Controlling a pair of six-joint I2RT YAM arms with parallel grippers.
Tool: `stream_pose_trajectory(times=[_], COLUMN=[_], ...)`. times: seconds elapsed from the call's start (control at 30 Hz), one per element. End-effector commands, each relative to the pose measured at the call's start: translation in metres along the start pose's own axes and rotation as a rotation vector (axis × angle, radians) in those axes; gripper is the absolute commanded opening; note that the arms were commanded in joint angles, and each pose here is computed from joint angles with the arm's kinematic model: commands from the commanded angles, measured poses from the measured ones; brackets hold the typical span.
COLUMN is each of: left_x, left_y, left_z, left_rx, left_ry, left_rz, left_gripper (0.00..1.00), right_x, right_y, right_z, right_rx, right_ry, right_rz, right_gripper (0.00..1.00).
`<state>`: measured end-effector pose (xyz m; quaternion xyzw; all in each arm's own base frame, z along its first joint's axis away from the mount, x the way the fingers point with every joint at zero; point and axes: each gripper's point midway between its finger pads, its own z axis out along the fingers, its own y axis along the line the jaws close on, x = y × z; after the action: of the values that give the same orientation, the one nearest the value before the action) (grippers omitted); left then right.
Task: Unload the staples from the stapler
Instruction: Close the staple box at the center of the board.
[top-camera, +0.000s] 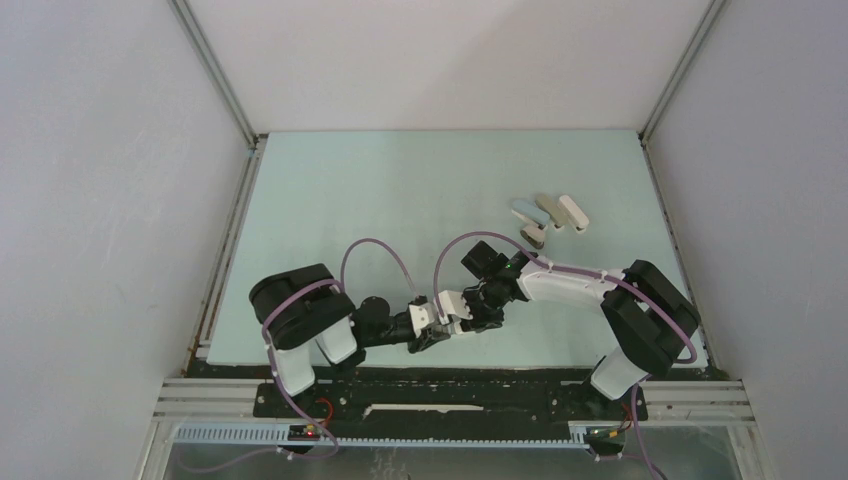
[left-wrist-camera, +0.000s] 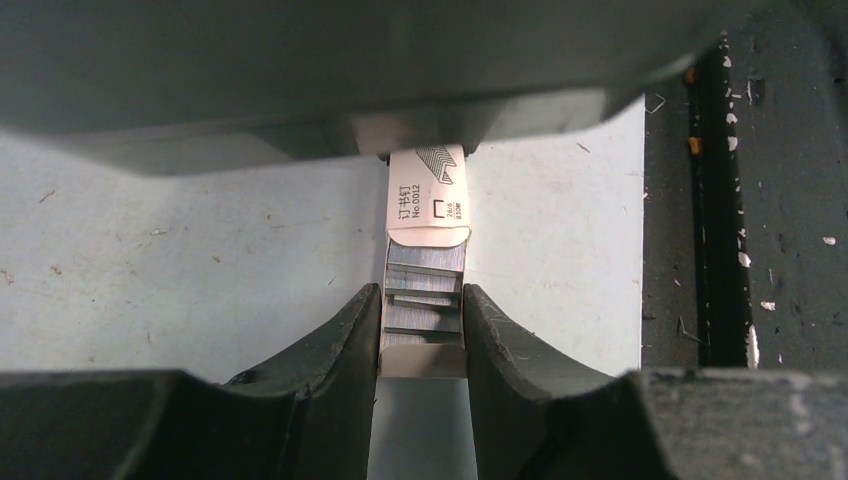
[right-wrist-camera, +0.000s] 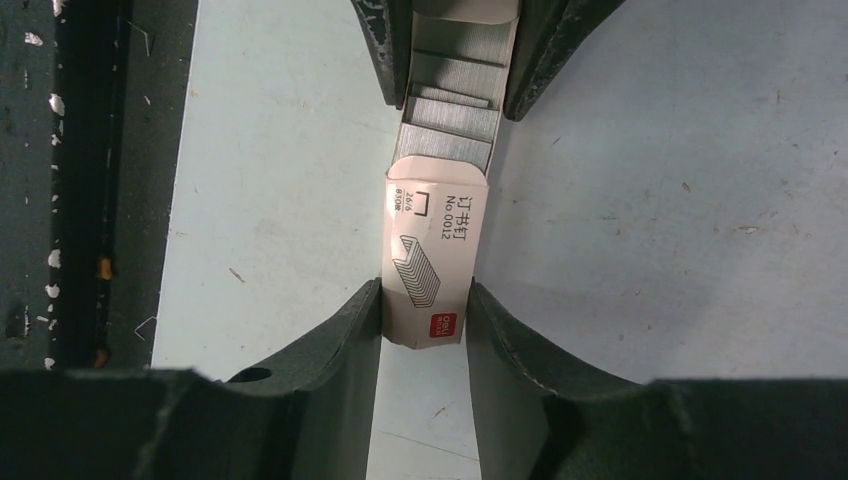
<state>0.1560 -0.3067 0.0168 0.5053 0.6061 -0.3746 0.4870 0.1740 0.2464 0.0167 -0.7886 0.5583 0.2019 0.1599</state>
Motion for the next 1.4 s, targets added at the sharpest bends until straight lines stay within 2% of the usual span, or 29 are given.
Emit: stream_pose_trajectory(times=[0.0, 0.27, 0.4, 0.63, 0.97, 1.13, 1.27, 1.37], left_x=[-0.021, -0.021, -0.020, -0.032, -0.064, -0.073, -0.073, -0.067], left_y=[0.012, 0.008, 0.006, 0.010, 0.020, 0.024, 0.025, 0.026], left_z=[0.005, 0.006, 0.006, 0.002, -0.025, -0.043, -0.056, -0.058], left_rx=[-0.060, -0.053, -0.049, -0.083, -0.188, -0.254, -0.292, -0.312], left_ry=[-0.079, -0.078, -0.077, -0.109, -0.209, -0.256, -0.262, -0.203], left_rz=[0.003, -0.004, -0.014, -0.048, -0.066, -0.122, -0.185, -0.218], left_gripper=[0.40, 0.40, 0.45, 0.58, 0.68, 0.75, 0.76, 0.76], right_x=[-0.011, -0.010, -0.010, -0.010, -0.009, -0.005, -0.003, -0.007], right_y=[-0.012, -0.015, -0.017, -0.023, -0.019, -0.013, -0.013, -0.014], right_z=[-0.002, -0.002, -0.003, -0.010, -0.036, -0.053, -0.070, -0.084], right_rx=[0.029, 0.042, 0.051, 0.078, 0.097, 0.099, 0.139, 0.173], right_ry=[-0.017, -0.010, -0.012, -0.020, -0.029, -0.026, -0.017, -0.046], right_rz=[-0.013, -0.003, 0.010, 0.044, 0.004, -0.033, -0.041, -0.034], right_gripper=[0.44, 0.44, 0.47, 0.61, 0.83, 0.84, 0.83, 0.83])
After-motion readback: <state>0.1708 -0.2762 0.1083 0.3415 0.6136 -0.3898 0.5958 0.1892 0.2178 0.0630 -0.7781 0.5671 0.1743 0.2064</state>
